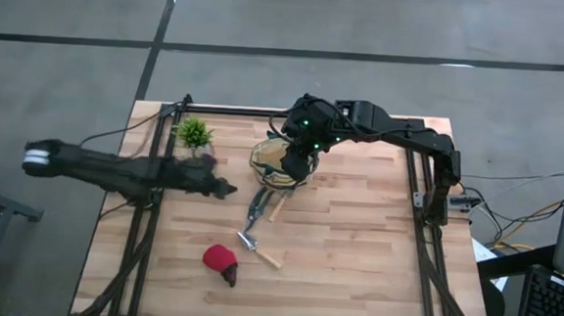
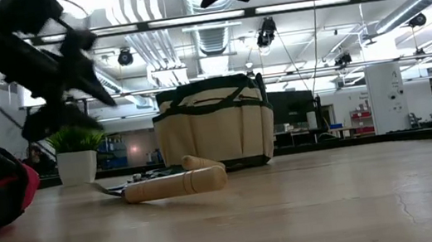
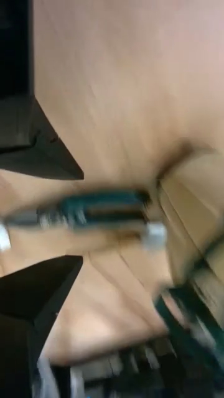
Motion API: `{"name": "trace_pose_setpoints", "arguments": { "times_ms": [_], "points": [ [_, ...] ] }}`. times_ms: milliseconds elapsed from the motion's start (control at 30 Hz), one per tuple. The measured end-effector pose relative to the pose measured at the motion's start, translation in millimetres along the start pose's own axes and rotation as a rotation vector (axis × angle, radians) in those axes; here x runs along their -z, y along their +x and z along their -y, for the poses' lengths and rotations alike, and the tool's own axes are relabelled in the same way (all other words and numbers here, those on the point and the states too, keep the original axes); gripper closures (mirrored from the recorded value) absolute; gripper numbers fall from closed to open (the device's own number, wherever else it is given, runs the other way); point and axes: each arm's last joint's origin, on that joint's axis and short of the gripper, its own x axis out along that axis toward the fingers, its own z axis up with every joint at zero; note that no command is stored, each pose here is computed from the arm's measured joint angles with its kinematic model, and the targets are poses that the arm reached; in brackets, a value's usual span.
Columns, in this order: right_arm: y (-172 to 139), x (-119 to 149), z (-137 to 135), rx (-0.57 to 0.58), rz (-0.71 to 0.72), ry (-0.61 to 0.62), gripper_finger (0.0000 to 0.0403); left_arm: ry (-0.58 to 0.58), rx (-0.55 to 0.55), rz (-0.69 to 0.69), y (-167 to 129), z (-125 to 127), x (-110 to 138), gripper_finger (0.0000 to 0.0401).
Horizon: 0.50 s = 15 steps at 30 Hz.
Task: Pick & Place Garden tools in Gardening bag
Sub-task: Put the green shear scissors into the brown gardening bag
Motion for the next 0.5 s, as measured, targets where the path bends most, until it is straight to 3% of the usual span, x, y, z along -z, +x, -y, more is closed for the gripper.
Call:
{"name": "trace_pose_setpoints", "arguments": {
  "times_ms": [133,200,500],
  "points": [
    [-6.8,2.9,-2.9,-0.013,-0.008,0.018,0.0240,0.069,-0.027,-0.014,19.8,21.6,-7.8,0.0175],
    [-17.8,5.0,-3.9,-0.013,0.003,0.014,0.0245,0.098,-0.087,-0.046,31.2,24.0,-7.6,0.0176],
    [-68.1,21.7,-5.1,0.014,0.103,-0.055,0.0280,0.203,-0.127,-0.105,67.7,49.2,-14.1,0.0177]
  ]
}}
